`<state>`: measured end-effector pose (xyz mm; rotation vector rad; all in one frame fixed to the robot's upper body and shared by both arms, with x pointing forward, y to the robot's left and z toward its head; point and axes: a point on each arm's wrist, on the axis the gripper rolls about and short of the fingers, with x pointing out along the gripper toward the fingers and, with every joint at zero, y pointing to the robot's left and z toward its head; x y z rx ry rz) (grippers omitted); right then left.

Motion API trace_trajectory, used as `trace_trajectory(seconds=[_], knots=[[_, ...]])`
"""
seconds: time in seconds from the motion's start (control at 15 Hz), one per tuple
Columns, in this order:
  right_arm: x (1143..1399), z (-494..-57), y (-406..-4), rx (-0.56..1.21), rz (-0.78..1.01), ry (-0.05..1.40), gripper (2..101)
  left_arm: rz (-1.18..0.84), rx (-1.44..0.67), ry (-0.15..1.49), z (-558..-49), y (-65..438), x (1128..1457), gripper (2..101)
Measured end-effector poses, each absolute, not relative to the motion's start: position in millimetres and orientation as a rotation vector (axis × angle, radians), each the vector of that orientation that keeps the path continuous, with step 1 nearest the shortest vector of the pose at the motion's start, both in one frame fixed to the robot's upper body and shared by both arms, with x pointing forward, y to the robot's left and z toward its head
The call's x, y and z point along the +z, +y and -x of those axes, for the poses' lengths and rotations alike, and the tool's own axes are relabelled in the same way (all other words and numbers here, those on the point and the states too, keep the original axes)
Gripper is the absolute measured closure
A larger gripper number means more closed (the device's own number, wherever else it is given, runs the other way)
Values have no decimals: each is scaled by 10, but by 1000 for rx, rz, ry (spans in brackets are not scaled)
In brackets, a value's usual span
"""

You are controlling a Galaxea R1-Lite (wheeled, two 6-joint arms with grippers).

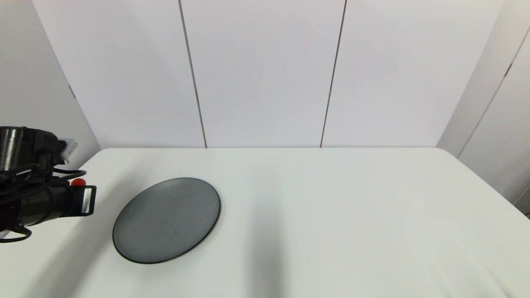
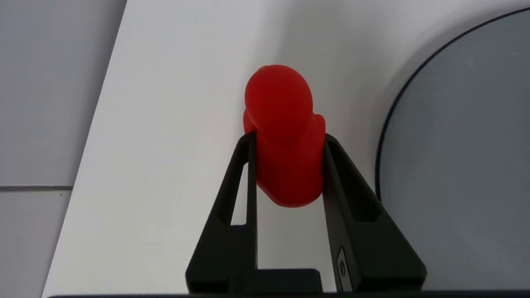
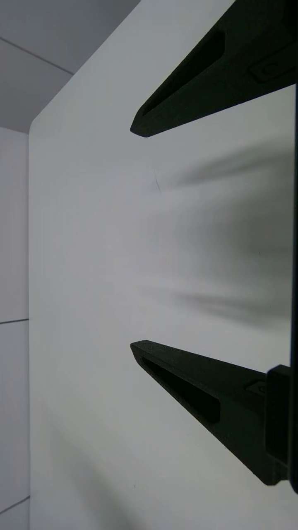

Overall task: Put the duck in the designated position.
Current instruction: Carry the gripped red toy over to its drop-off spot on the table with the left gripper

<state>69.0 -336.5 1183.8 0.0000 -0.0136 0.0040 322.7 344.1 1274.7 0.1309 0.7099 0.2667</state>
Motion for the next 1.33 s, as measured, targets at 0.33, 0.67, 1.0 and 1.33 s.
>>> trace_trajectory(seconds=[0.33,0.67,1.0,1.33], knots=[[11838,-690,-3365,4,0,-13,50,-90,285,759,-3388,3455,12551,761],[11838,-690,-3365,4,0,-14,50,-34,310,772,-3484,3461,12440,769],[11838,-690,-3365,4,0,-14,50,-21,315,757,-3558,3484,12388,772],[11838,-690,-3365,4,0,-13,50,50,174,785,-3532,3538,12391,778]])
